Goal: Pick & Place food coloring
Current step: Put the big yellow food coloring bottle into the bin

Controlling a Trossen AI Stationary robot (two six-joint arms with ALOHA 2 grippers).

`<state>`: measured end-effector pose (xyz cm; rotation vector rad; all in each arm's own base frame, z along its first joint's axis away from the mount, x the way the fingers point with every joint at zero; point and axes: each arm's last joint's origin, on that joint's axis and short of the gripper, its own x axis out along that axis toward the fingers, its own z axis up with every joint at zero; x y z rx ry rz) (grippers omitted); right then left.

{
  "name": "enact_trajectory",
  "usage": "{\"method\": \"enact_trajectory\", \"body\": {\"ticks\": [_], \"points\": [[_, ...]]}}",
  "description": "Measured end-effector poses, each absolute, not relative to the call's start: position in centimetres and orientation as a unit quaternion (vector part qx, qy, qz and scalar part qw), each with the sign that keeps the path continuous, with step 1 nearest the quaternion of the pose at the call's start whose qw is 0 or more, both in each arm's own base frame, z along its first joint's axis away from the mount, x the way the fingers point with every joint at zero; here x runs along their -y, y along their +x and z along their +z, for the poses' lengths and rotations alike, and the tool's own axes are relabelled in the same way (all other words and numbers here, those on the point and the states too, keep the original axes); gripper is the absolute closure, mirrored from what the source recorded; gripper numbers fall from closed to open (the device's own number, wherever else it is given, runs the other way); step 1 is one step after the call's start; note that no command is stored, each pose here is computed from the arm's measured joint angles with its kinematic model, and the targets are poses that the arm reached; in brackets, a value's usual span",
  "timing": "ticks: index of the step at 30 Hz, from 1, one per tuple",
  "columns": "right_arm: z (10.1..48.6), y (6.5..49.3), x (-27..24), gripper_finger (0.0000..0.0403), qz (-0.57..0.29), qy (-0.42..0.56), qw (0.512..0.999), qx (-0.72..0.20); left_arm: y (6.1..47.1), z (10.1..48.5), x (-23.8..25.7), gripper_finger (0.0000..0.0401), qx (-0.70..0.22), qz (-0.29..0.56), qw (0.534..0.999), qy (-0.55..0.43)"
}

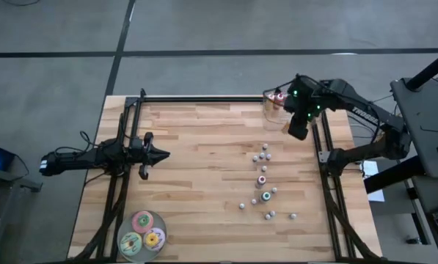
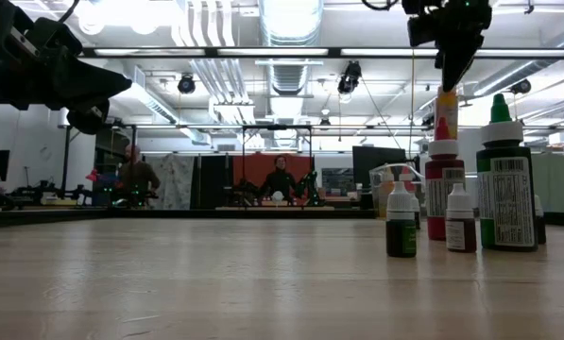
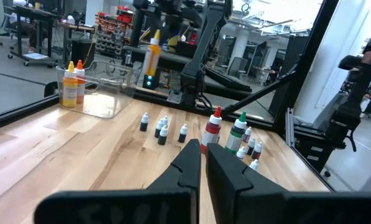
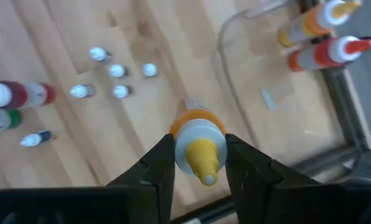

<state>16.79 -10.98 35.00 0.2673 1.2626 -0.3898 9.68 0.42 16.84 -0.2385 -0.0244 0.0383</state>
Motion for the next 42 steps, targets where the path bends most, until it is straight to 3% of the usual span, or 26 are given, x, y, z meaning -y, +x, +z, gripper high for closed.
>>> {"method": "enact_trajectory", "body": {"ticks": [23, 42], "points": [[33.6, 15.5, 17.9, 0.0296, -0.343, 0.262, 0.743, -0.512, 9.7, 16.8, -0.4, 0.0401, 0.012, 0.019, 0.993, -0.119], [34.2, 15.4, 23.8, 0.0296, -0.412, 0.33, 0.695, -0.487, 9.7, 16.8, -0.4, 0.0401, 0.012, 0.019, 0.993, -0.119]]}}
